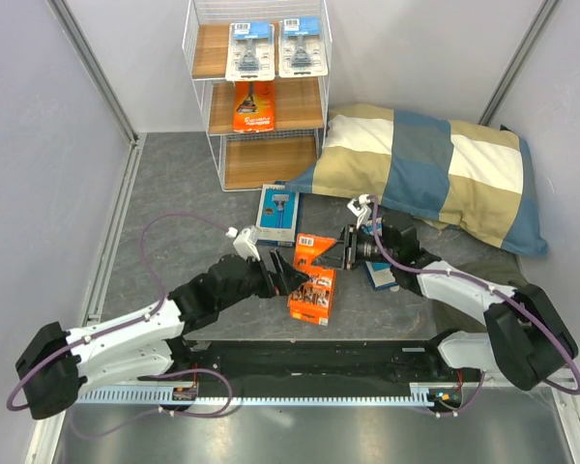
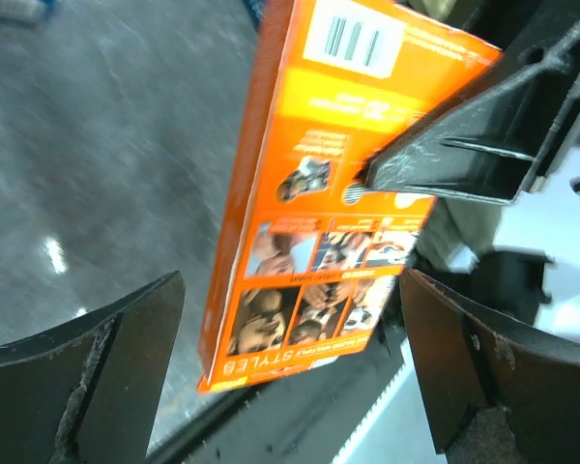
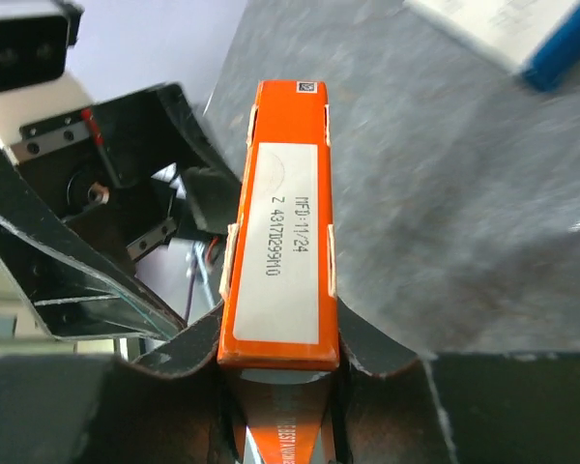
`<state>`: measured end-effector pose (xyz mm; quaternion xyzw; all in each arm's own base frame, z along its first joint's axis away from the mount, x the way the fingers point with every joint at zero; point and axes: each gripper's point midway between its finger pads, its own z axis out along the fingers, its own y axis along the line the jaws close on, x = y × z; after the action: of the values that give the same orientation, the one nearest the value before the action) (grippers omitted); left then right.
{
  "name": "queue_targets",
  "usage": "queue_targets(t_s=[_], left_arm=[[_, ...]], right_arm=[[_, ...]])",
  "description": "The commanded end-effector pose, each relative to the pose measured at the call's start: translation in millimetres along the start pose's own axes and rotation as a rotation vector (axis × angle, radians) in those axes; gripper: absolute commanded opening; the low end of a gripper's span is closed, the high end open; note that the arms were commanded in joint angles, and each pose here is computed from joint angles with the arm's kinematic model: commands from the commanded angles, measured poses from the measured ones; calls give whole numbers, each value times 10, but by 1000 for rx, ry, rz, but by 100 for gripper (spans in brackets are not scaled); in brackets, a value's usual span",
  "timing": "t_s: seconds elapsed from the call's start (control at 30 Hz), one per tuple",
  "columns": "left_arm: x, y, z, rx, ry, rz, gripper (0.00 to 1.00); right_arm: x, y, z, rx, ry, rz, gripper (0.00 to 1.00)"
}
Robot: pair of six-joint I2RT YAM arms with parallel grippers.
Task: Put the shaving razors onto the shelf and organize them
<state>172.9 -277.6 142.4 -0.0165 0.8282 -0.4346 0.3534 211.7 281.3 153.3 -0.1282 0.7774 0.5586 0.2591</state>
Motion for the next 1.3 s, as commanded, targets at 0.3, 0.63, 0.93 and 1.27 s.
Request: queue_targets(t_s=[0.3,0.63,0.93,1.27], left_arm=[[-595,-338,552,123,-7,-6,100],[-966,-669,718,291,-135,-52,100],[-880,-884,871,484,-93,-121,94],[-879,-942,848,556,-111,-123,71]], right_arm=[[-1284,-187,-314,-14,-356,70,15],[-1955,-170,-810,-192,-605,170,14],[-2048,73,-890,-349,-605,183,13],[-2010,60,-906,-305,-586,165,13]])
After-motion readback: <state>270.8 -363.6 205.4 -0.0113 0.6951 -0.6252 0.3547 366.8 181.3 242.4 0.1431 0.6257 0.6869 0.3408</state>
